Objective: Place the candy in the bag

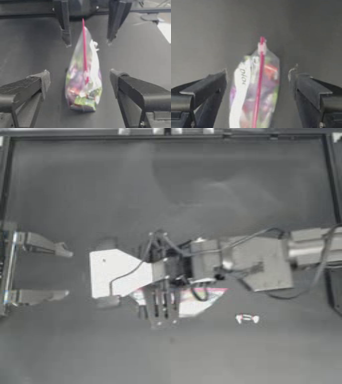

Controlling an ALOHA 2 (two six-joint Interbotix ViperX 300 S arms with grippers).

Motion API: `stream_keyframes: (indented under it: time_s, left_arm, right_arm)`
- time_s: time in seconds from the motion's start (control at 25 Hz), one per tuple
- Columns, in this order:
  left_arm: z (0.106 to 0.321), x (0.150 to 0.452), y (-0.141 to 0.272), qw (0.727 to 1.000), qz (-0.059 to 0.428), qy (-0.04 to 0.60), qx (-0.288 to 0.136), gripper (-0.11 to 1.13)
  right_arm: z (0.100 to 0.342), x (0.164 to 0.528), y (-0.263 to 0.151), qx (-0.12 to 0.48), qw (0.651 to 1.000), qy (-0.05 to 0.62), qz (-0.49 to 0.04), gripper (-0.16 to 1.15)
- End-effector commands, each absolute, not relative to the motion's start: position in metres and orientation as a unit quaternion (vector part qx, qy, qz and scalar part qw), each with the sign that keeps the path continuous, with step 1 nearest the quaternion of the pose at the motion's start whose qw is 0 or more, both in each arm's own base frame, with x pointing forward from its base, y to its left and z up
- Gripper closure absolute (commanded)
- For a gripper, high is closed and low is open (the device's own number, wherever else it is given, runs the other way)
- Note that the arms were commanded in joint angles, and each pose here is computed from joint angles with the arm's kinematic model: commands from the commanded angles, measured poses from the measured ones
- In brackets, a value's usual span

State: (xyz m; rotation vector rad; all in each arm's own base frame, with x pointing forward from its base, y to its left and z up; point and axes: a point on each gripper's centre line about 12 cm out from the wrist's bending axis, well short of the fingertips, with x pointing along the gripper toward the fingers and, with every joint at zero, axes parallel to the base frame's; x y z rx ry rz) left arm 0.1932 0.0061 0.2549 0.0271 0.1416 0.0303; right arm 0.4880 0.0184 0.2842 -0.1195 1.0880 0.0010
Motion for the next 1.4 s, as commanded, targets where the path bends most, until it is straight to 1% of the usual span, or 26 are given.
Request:
stream_keyframes:
  time_s: [0.04, 0.4, 0.88, 1.4]
  left_arm:
    - [0.255, 0.196, 0.007, 0.997, 0.016, 0.075, 0.012, 0.01]
    - [0.253, 0.196, 0.007, 0.997, 0.016, 0.078, 0.012, 0.01]
    - [0.252, 0.196, 0.007, 0.997, 0.016, 0.078, 0.012, 0.01]
    - [0.252, 0.196, 0.007, 0.997, 0.016, 0.078, 0.012, 0.01]
  right_arm:
    - [0.301, 0.494, 0.018, -0.062, 0.862, 0.503, -0.002, -0.01]
    - [0.29, 0.508, 0.017, -0.074, 0.854, 0.515, -0.007, -0.01]
    - [0.278, 0.517, 0.015, -0.078, 0.849, 0.523, -0.011, -0.01]
    - [0.27, 0.523, 0.015, -0.083, 0.847, 0.525, -0.012, -0.01]
